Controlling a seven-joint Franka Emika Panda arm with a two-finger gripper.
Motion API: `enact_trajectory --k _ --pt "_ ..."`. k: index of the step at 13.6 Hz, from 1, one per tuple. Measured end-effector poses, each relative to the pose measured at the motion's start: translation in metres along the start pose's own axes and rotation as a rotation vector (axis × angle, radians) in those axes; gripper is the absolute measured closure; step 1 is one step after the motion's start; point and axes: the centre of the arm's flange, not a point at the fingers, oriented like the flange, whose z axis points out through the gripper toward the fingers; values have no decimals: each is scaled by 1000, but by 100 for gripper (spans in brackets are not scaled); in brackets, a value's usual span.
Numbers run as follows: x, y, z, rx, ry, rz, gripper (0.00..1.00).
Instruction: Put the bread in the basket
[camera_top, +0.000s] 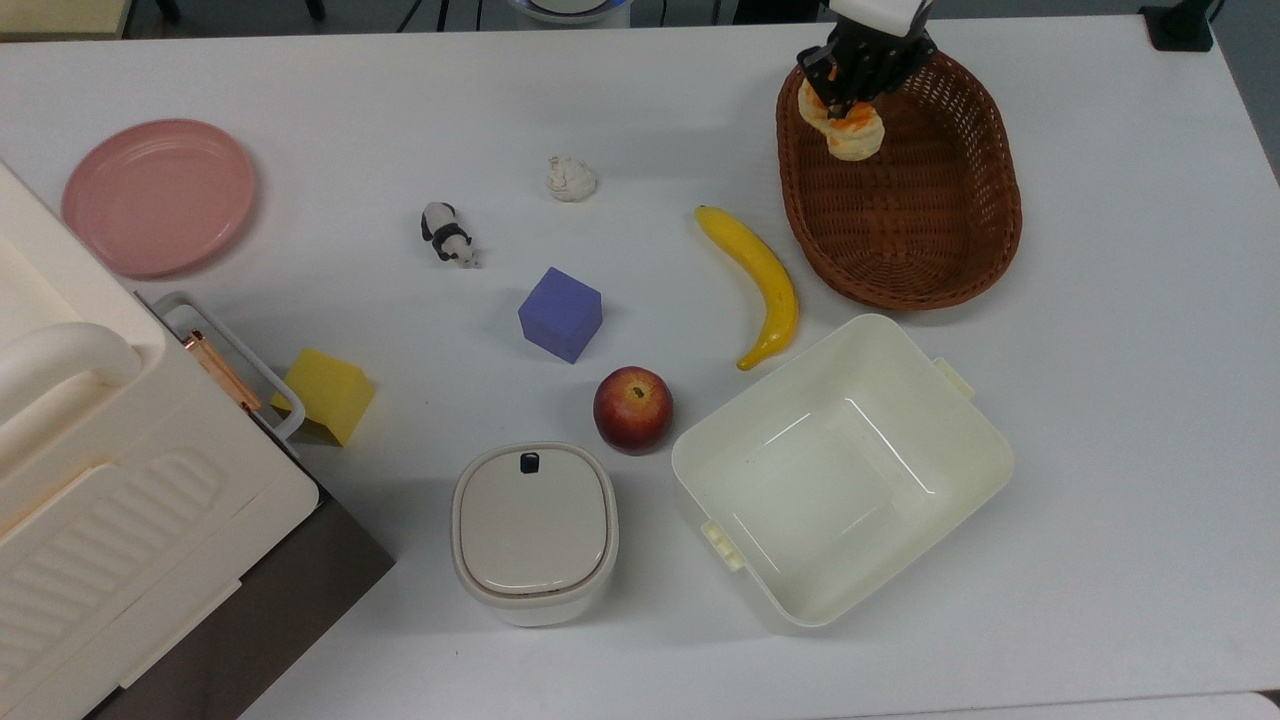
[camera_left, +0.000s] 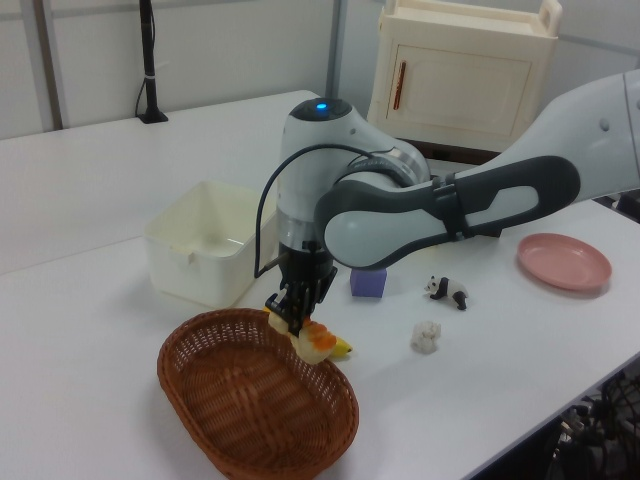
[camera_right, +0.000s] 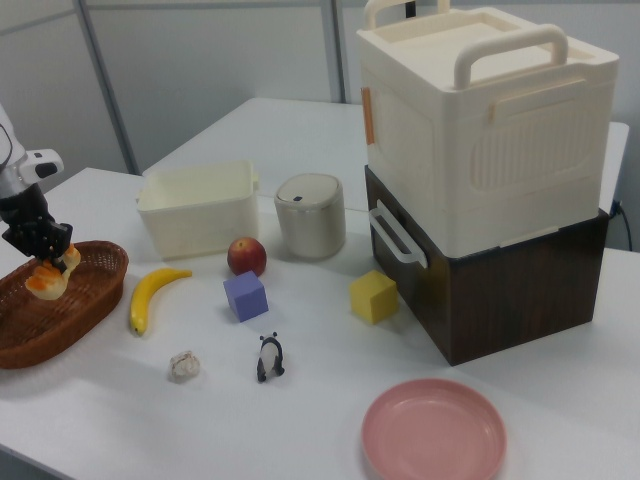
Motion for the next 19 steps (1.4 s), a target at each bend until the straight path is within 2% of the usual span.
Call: enact_trajectory --k 2,3,4,7,8,9,12,14,17,19 --pt "2 -1 1 3 -1 25 85" --pt "3 -1 -1 4 2 46 79" --pt "3 -1 -2 5 4 58 70" --pt "5 -1 -6 8 13 75 21" --pt "6 -1 -7 8 15 76 7" --pt "6 -1 -7 9 15 76 0" --pt "8 3 -8 9 18 85 0" --pt "13 22 -12 9 25 124 0" --pt "22 74 -32 -1 42 205 0" --pt "20 129 -65 -25 1 232 0"
